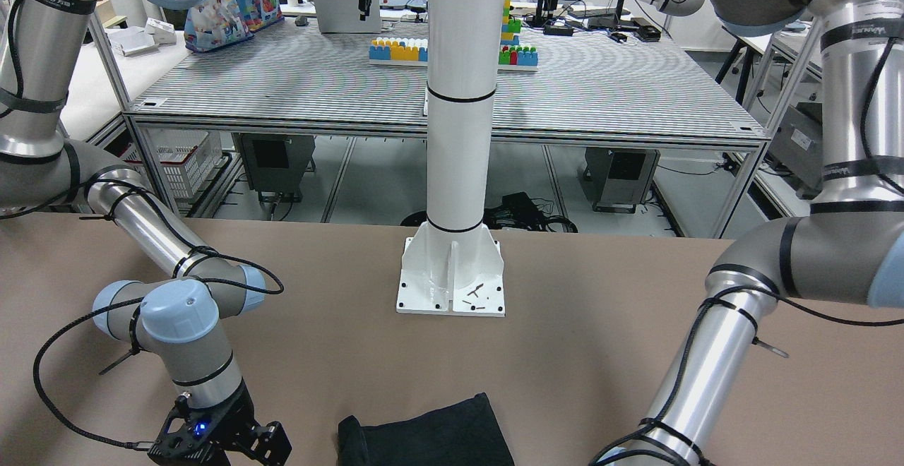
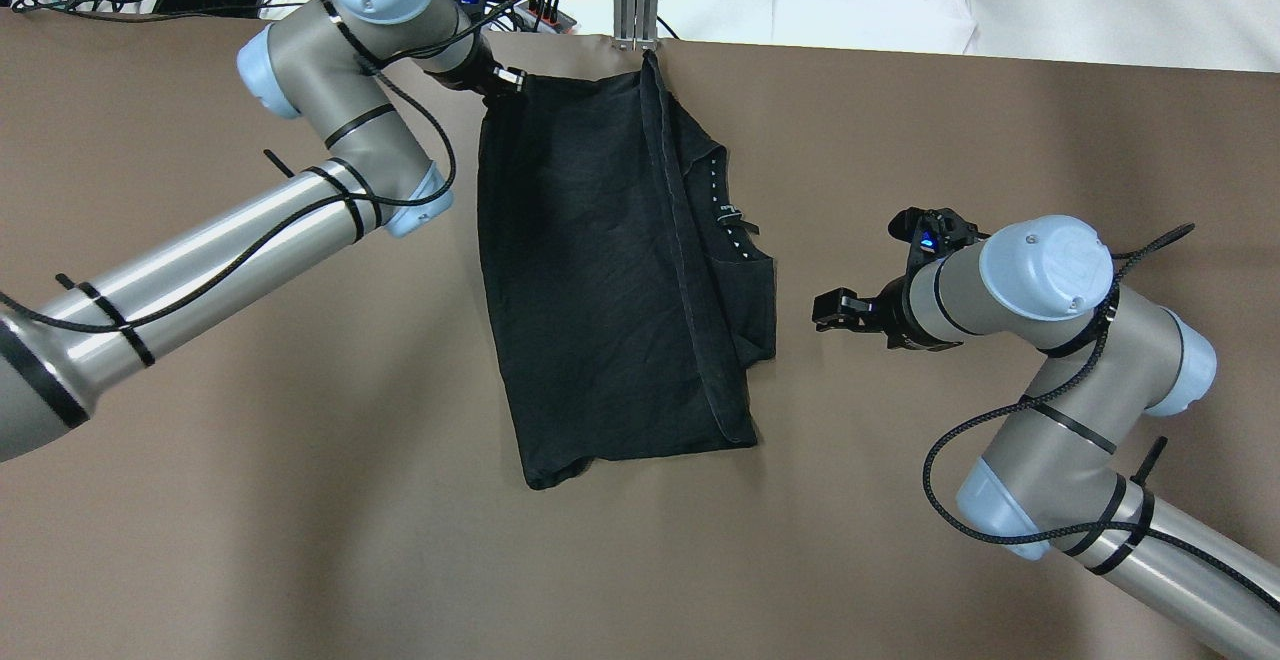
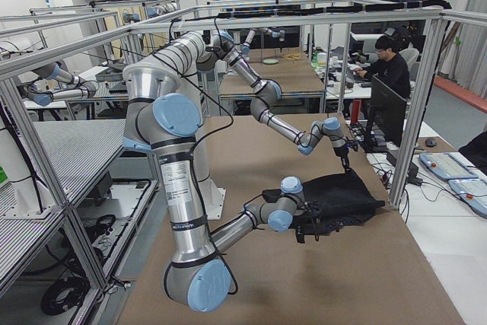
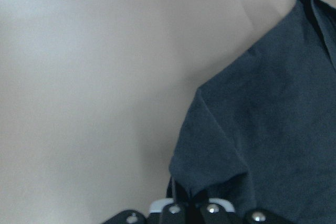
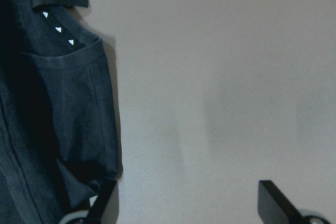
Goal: Fold clothes
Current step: 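Lift the grasped corner and swing it away from the robot with the left gripper, then release the shirt with the left gripper while the right gripper moves to the shirt's edge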
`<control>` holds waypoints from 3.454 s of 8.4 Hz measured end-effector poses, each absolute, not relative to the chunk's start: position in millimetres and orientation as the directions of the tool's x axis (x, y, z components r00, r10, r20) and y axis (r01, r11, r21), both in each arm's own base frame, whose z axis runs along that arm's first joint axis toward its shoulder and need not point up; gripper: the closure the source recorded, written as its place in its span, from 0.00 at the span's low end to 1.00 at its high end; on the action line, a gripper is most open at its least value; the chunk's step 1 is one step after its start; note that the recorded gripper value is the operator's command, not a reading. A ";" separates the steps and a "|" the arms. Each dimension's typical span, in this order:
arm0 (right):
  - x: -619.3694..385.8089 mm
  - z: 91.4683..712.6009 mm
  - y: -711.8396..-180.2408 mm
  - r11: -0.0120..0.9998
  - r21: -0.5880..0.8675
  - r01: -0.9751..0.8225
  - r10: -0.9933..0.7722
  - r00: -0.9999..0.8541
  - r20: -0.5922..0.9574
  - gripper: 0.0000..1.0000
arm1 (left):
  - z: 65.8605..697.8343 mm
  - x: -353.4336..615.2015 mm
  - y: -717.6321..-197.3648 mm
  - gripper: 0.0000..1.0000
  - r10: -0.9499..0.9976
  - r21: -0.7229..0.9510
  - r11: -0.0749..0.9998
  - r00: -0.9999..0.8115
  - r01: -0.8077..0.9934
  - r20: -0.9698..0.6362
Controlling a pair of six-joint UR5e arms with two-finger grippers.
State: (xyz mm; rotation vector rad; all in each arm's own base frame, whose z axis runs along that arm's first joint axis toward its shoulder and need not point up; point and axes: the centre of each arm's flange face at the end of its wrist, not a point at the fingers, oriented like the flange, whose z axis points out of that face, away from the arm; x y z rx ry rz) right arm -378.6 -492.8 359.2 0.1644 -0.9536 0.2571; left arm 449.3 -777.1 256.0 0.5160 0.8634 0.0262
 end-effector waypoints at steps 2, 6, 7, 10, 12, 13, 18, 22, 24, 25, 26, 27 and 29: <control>-383.5 359.2 -490.1 0.958 0.031 -0.286 0.140 0.555 0.820 0.07 | 239.3 464.0 -788.3 0.01 0.226 0.464 0.868 0.691 0.177 -0.686; -392.7 357.4 -485.6 0.957 0.021 -0.289 0.149 0.552 0.820 0.07 | 258.9 426.6 -802.2 0.00 0.252 0.511 0.844 0.720 0.163 -0.646; -397.4 354.9 -483.3 0.955 -0.001 -0.298 0.170 0.543 0.822 0.08 | 263.6 392.3 -813.4 0.00 0.266 0.505 0.850 0.701 0.153 -0.661; -425.7 352.5 -466.5 0.911 -0.116 -0.395 0.317 0.492 0.811 0.12 | 290.4 327.2 -813.8 0.00 0.319 0.497 0.860 0.640 0.114 -0.699; -456.4 352.5 -446.9 0.839 -0.167 -0.518 0.412 0.404 0.816 0.16 | 302.8 320.6 -798.3 0.00 0.337 0.507 0.855 0.626 0.110 -0.704; -467.8 354.0 -443.6 0.800 -0.210 -0.562 0.462 0.354 0.813 0.21 | 305.9 322.6 -793.8 0.00 0.342 0.510 0.854 0.623 0.107 -0.704; -497.4 350.2 -445.3 0.724 -0.297 -0.623 0.550 0.261 0.793 0.98 | 320.5 324.4 -785.2 0.00 0.345 0.508 0.856 0.621 0.099 -0.703; -495.1 340.6 -443.7 0.708 -0.340 -0.619 0.557 0.194 0.808 1.00 | 327.6 323.7 -783.3 0.00 0.342 0.503 0.859 0.623 0.097 -0.703; -489.7 335.9 -440.8 0.708 -0.348 -0.615 0.554 0.179 0.813 1.00 | 329.7 323.9 -782.2 0.00 0.340 0.501 0.860 0.623 0.097 -0.704; -483.3 333.4 -434.2 0.712 -0.350 -0.609 0.550 0.173 0.817 1.00 | 330.2 327.0 -778.5 0.00 0.344 0.502 0.860 0.620 0.094 -0.705; -476.7 331.1 -418.1 0.724 -0.353 -0.593 0.542 0.171 0.823 1.00 | 329.8 331.4 -772.7 0.00 0.351 0.506 0.858 0.615 0.091 -0.706; -466.1 330.5 -394.3 0.741 -0.356 -0.570 0.532 0.174 0.829 1.00 | 329.6 335.2 -767.9 0.00 0.358 0.509 0.856 0.611 0.087 -0.706; -447.3 330.4 -359.6 0.760 -0.358 -0.543 0.519 0.176 0.836 0.50 | 330.0 337.4 -764.6 0.00 0.361 0.510 0.856 0.608 0.086 -0.707</control>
